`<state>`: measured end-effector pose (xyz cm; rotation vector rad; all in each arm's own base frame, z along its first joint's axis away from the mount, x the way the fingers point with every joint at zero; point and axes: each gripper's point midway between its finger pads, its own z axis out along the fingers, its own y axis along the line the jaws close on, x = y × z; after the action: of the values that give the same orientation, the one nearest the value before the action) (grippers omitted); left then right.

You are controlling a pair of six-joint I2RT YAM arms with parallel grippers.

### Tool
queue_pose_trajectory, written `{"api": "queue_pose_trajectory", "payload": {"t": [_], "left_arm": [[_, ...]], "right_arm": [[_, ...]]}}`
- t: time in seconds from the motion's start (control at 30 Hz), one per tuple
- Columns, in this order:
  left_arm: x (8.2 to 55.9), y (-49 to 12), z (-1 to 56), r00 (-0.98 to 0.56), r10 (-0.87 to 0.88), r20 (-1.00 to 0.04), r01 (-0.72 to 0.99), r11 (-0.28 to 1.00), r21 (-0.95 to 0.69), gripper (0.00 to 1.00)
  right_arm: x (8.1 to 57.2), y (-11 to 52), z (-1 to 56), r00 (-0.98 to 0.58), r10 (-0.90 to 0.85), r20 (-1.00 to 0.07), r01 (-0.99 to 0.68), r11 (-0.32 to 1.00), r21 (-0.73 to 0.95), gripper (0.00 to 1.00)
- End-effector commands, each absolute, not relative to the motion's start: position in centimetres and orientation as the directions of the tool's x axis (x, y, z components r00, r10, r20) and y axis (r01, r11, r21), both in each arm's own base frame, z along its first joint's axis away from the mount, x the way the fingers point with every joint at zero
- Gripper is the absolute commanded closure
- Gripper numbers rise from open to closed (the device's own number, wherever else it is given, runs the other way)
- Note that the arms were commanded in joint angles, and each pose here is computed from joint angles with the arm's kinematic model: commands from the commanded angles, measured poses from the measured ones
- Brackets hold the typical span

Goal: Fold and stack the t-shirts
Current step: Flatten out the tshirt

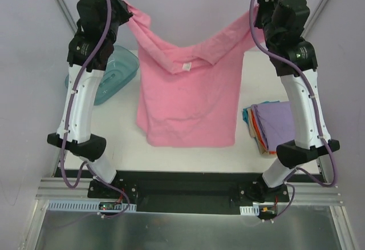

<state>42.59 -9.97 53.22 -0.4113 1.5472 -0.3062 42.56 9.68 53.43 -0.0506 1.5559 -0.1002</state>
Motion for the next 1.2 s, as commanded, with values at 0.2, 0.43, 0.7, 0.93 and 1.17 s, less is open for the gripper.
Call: {"api": "queue_pose_trajectory", "payload": {"t": [0.2, 0.43, 0.7, 0.93, 1.17], "left_arm": [[32.7, -7.9, 64.4, 0.241, -0.462, -0.854, 0.189, 0.885, -0.425, 1.00], [28.4, -2.5, 49.2, 0.089, -0.463, -0.882, -0.144, 0.870, -0.472, 0.97], [19.9, 1.6, 23.3, -0.171, -0.655, -0.736, -0.624, 0.650, -0.434, 0.54], [18.2, 1.2, 21.0, -0.214, -0.702, -0.679, -0.656, 0.618, -0.432, 0.01], [21.6, -3.6, 19.1, -0.409, -0.696, -0.590, -0.578, 0.698, -0.423, 0.01]], "right_arm": [[31.4, 6.6, 64.2, 0.348, -0.016, -0.937, -0.055, 0.998, -0.038, 0.99], [27.1, 7.2, 45.7, -0.193, 0.029, -0.981, -0.144, 0.988, 0.057, 0.95], [17.0, 8.8, 20.3, -0.769, 0.152, -0.621, -0.046, 0.956, 0.291, 0.66], [15.9, 7.1, 18.0, -0.811, 0.103, -0.576, -0.016, 0.980, 0.199, 0.03], [19.7, 9.5, 17.3, -0.823, 0.055, -0.565, -0.081, 0.974, 0.213, 0.03]]}}
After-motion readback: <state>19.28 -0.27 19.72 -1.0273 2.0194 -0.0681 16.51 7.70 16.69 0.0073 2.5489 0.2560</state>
